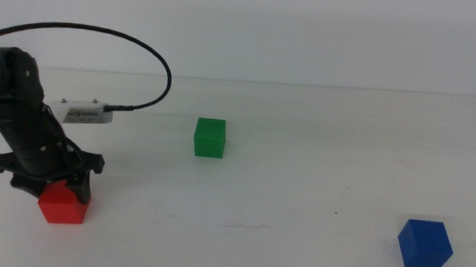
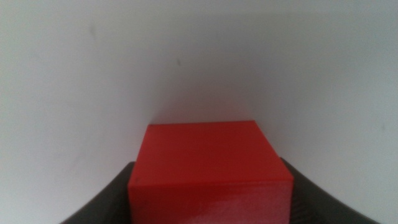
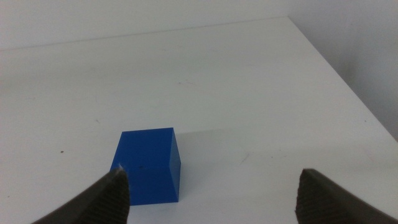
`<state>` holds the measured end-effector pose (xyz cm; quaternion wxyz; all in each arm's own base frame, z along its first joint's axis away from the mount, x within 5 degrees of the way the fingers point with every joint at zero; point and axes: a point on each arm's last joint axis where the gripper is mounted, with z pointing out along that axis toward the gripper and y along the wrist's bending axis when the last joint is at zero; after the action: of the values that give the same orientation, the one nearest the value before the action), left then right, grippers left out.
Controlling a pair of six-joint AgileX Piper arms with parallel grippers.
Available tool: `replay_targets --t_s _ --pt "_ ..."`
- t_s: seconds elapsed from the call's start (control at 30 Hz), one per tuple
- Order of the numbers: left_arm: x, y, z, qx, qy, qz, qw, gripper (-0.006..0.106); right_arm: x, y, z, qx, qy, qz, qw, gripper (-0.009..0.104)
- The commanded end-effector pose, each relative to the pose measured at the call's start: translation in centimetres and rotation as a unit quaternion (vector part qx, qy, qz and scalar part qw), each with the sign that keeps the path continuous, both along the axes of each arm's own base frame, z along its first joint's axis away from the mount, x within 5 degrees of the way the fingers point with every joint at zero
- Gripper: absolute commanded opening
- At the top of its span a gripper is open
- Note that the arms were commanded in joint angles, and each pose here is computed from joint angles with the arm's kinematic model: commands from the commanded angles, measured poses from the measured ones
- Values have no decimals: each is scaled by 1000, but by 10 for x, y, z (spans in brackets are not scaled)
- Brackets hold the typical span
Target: Stack red cubes first, then green, then blue cubes in a specific spot.
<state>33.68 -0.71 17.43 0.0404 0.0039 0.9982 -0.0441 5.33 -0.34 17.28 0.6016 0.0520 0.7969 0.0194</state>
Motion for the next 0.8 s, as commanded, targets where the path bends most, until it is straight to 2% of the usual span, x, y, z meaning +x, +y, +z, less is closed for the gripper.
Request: replay_targets --t_s 0.0,0.13,0.43,0.77 --pt "-2 -6 29 -10 -31 -2 999 17 0 1 17 -12 -63 7 998 85" --pt "-11 -22 53 -18 -56 10 998 -2 0 1 17 -12 -63 7 998 85" --pt "-18 -92 85 -34 -59 9 998 -2 0 1 17 -12 -63 7 998 85" --pt "-9 -189 84 -30 -30 -25 999 -2 0 1 17 -12 -63 7 998 85"
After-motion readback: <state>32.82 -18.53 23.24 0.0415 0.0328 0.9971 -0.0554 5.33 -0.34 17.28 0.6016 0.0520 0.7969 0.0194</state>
